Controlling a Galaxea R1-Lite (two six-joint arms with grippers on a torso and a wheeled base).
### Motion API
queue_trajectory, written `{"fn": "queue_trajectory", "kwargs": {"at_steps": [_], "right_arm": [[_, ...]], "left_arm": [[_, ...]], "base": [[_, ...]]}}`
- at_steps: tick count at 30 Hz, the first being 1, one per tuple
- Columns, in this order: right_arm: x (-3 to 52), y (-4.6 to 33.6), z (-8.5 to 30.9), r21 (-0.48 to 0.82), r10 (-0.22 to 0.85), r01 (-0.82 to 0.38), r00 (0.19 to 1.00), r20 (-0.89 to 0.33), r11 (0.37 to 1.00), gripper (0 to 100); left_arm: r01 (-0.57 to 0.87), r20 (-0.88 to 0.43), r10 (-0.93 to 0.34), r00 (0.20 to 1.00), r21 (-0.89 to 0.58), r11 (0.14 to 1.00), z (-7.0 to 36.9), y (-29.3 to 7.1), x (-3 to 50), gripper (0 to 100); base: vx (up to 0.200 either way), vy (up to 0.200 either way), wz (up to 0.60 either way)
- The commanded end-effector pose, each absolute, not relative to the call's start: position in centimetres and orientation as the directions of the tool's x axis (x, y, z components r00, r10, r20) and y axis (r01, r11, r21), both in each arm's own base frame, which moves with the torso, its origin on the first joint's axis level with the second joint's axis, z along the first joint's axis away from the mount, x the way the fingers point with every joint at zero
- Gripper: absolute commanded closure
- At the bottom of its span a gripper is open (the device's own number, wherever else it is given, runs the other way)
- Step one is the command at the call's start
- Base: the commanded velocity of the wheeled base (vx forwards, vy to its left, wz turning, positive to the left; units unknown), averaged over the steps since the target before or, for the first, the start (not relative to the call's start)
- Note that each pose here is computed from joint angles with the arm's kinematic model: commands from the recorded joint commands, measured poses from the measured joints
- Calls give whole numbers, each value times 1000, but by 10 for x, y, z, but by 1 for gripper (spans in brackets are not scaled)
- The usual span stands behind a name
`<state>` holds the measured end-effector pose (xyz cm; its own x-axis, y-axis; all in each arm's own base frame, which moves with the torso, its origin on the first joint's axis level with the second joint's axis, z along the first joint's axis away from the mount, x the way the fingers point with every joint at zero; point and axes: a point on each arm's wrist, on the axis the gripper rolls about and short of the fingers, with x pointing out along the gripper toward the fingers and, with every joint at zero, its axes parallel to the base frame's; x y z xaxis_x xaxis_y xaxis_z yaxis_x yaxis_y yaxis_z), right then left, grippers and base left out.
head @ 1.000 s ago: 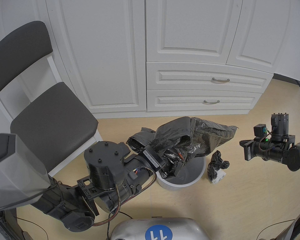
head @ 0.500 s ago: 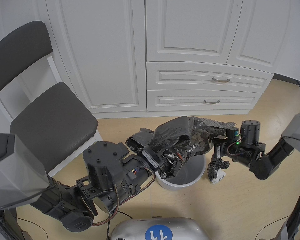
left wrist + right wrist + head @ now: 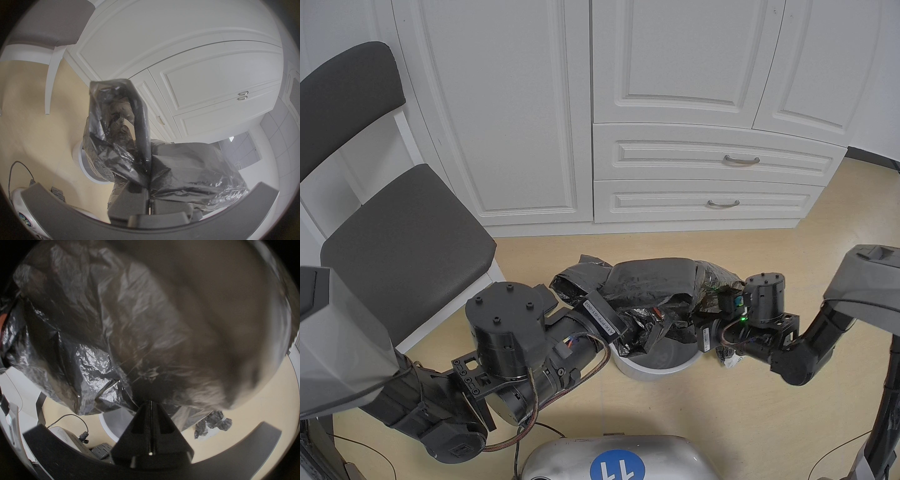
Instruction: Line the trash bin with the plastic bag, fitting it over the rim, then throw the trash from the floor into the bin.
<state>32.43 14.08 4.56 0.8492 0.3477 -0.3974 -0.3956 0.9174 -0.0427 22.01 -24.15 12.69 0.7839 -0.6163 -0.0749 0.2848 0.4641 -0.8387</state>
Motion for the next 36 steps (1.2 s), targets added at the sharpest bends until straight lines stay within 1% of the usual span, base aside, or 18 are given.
{"fn": "queue_trajectory", "kwargs": {"at_steps": [1,2,3,5,9,17,21,25,29,33,36], "right_arm": [[297,85,127,-58,277,-311,905,-322,949,100],[299,76,134,-53,262,-292,915,-306,955,100],[300,75,134,-53,261,-290,916,-305,956,100],[310,65,134,-50,226,-252,928,-296,966,100],[322,58,131,-46,196,-219,934,-298,975,100],[338,61,109,-37,192,-217,919,-345,975,100],[350,68,98,-30,204,-226,923,-325,974,100],[356,93,79,12,261,-270,919,-295,963,100],[357,119,55,13,318,-328,904,-287,945,100],[350,149,26,18,378,-396,861,-340,918,100],[348,161,13,31,401,-419,843,-358,908,100]], "left_arm": [[285,-71,-602,795,-833,474,128,-241,222,100],[287,-71,-594,802,-826,486,127,-241,223,100],[288,-71,-594,802,-825,487,127,-241,223,100],[289,-69,-590,804,-822,490,128,-241,223,100],[288,-71,-590,804,-822,491,127,-241,223,100],[287,-71,-589,805,-822,492,127,-240,223,100],[287,-72,-589,805,-822,492,127,-240,223,100],[287,-72,-589,805,-822,492,127,-240,223,100],[284,-77,-587,806,-820,497,126,-239,223,100],[284,-74,-583,809,-819,499,127,-237,224,100],[288,-72,-583,810,-817,501,128,-237,224,100]], "base": [[0,0,0],[0,0,0],[0,0,0],[0,0,0],[0,0,0],[0,0,0],[0,0,0],[0,0,0],[0,0,0],[0,0,0],[0,0,0]]}}
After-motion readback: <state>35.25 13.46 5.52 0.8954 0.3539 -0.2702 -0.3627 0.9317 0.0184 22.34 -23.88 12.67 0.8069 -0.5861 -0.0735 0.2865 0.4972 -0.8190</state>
